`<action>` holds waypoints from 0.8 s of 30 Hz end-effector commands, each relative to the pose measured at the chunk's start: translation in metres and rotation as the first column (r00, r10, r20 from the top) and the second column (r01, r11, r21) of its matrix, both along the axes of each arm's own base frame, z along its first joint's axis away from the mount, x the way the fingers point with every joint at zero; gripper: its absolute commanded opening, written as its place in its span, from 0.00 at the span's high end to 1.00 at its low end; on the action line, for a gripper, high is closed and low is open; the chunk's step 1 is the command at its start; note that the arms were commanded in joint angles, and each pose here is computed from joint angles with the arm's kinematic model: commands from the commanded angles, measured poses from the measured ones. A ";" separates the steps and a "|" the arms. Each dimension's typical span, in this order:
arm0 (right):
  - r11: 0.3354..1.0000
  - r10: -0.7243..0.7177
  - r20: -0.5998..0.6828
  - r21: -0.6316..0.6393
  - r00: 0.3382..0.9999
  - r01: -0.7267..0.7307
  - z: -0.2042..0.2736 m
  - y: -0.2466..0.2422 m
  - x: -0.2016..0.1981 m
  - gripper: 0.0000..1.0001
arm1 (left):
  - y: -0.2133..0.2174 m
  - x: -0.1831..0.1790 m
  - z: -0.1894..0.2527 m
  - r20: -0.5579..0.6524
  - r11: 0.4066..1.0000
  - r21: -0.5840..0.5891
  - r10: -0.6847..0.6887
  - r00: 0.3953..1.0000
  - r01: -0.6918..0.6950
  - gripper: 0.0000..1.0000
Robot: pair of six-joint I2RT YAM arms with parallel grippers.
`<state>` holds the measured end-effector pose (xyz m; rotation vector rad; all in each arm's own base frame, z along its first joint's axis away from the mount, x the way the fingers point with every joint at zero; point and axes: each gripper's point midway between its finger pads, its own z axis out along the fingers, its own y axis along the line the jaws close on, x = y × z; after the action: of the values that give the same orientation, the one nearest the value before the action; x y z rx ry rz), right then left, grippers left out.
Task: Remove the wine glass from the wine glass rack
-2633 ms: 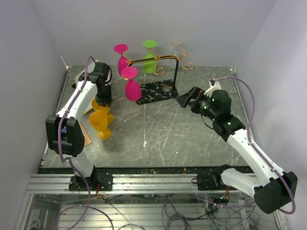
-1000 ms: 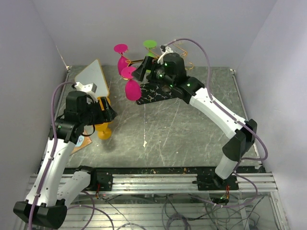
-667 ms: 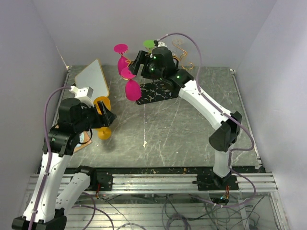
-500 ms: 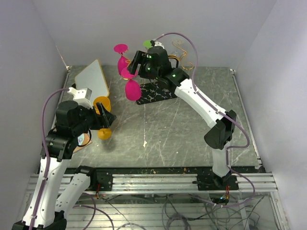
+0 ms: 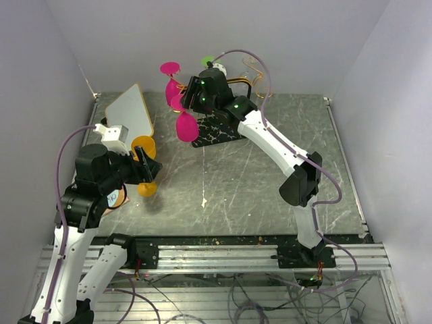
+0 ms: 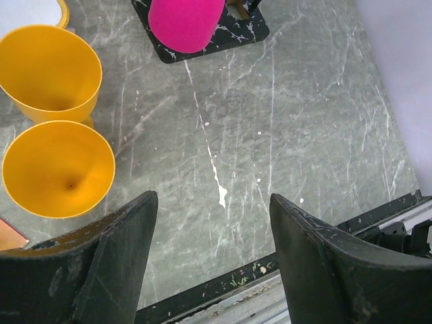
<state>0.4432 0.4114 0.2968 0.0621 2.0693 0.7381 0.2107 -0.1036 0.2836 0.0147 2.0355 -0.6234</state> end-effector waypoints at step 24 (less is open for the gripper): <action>0.997 -0.057 0.025 0.056 0.998 0.056 0.016 -0.003 0.003 0.77 | 0.010 -0.003 0.019 0.057 0.999 0.042 0.021 0.998 -0.023 0.22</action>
<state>0.4473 0.4138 0.3026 0.1137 2.0402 0.7645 0.2073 -0.0984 0.2840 0.0302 2.0440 -0.5833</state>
